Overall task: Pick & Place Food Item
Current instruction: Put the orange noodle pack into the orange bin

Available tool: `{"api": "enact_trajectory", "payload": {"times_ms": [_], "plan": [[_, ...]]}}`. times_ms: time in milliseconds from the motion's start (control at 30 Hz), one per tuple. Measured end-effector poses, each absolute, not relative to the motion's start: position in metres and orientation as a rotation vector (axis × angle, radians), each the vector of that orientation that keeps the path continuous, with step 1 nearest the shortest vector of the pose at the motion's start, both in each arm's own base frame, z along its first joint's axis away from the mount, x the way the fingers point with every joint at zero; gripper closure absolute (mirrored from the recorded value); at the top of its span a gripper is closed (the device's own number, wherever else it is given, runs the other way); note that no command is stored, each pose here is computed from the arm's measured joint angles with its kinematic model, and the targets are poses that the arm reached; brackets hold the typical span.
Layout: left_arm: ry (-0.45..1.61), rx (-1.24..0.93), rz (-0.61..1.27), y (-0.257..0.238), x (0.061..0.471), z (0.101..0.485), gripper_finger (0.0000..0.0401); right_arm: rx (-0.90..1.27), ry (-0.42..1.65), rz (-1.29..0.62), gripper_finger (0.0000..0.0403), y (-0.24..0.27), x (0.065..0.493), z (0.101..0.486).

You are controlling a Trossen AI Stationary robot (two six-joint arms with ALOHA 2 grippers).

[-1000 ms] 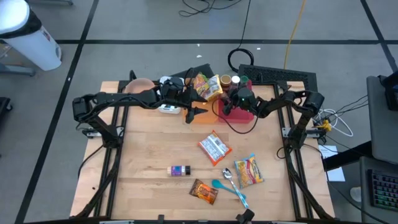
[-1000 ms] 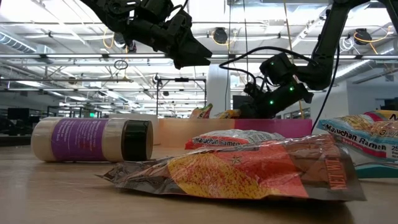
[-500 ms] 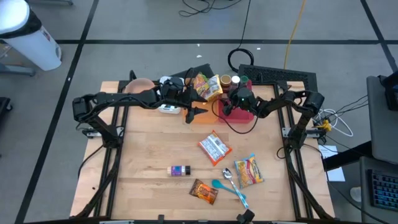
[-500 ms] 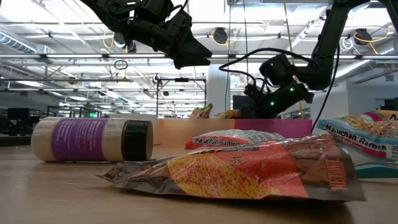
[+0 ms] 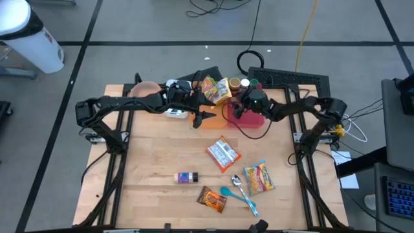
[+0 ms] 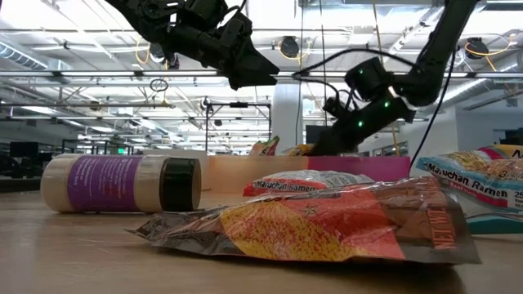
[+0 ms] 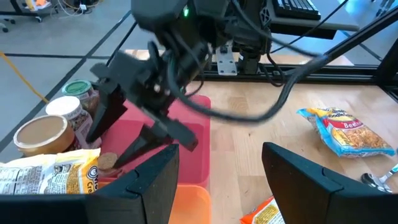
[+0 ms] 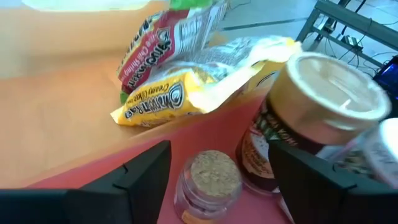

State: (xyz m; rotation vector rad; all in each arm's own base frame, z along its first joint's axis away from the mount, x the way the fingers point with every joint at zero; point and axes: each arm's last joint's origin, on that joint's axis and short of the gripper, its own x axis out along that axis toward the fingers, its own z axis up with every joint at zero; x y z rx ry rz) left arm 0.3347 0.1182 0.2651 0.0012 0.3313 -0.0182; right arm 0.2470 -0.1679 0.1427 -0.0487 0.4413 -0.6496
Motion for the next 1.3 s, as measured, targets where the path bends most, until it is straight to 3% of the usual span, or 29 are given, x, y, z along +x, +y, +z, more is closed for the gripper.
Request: {"api": "enact_trajectory", "payload": {"times_ms": [200,433,600,967,1300], "plan": [[0.315,0.01,-0.006,0.117,0.328,0.275,0.0162,-0.046,0.467,-0.621,0.0143,-0.154,0.237,0.17],[0.308,0.014,0.016,0.108,0.286,0.318,0.0162,-0.01,0.413,-0.544,0.0146,-0.117,0.225,0.211],[0.331,-0.01,-0.016,0.091,0.263,0.333,0.0162,0.099,0.286,-0.36,0.0147,-0.082,0.216,0.218],[0.193,-0.138,-0.148,0.042,0.254,0.271,0.0162,0.142,-0.075,-0.057,0.0147,-0.016,0.193,0.191],[0.101,-0.155,-0.111,-0.01,0.243,0.233,0.0162,0.164,-0.056,0.007,0.0149,0.007,0.193,0.183]]}}
